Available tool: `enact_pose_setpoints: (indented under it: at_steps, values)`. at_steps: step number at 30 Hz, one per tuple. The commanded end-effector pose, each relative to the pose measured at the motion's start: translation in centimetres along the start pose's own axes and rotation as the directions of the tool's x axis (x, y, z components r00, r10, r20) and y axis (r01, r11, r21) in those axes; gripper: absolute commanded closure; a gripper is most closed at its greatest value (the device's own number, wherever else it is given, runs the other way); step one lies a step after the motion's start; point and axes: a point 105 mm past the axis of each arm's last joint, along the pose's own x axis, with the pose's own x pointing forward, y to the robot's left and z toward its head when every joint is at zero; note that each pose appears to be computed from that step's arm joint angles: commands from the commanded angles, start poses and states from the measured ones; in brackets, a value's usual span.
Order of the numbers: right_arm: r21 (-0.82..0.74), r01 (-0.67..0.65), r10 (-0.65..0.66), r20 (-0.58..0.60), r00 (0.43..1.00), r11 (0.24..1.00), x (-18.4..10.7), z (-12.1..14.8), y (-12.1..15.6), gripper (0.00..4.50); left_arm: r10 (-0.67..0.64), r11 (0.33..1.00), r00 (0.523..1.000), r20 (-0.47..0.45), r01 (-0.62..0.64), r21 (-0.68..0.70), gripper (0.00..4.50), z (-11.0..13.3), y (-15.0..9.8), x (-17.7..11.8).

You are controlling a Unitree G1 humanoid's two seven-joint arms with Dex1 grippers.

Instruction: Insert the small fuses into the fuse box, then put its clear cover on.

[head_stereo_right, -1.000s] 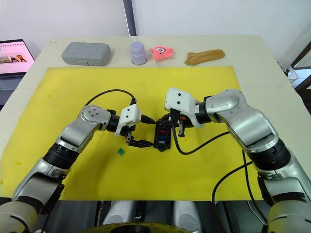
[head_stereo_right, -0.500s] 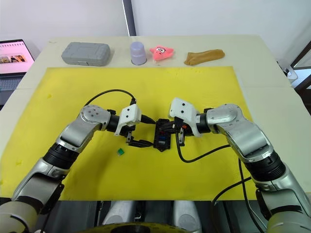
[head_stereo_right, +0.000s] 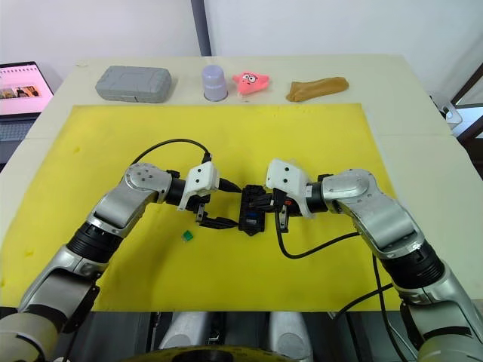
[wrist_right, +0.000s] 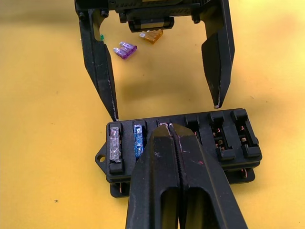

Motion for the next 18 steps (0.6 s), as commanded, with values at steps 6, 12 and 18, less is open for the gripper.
enact_pose_setpoints:
  at_steps: [6, 12, 18]
  values:
    - [0.019, 0.021, -0.019, -0.111, 0.994, 1.000, 0.6, -2.5, -0.4, 4.47, 0.007, 0.999, 1.000, 0.015, -0.008, 0.049, 0.00, 1.1, 0.1, -0.2]
    - [0.008, 0.002, -0.001, -0.143, 0.990, 1.000, 0.6, -3.0, -0.2, 4.47, 0.006, 0.999, 1.000, 0.015, -0.007, 0.049, 0.00, 1.1, 0.1, -0.2]
    - [-0.016, -0.013, 0.009, -0.192, 0.981, 1.000, 0.8, -3.9, 0.1, 4.47, 0.009, 0.999, 1.000, 0.015, -0.010, 0.047, 0.00, 1.1, 0.1, -0.2]
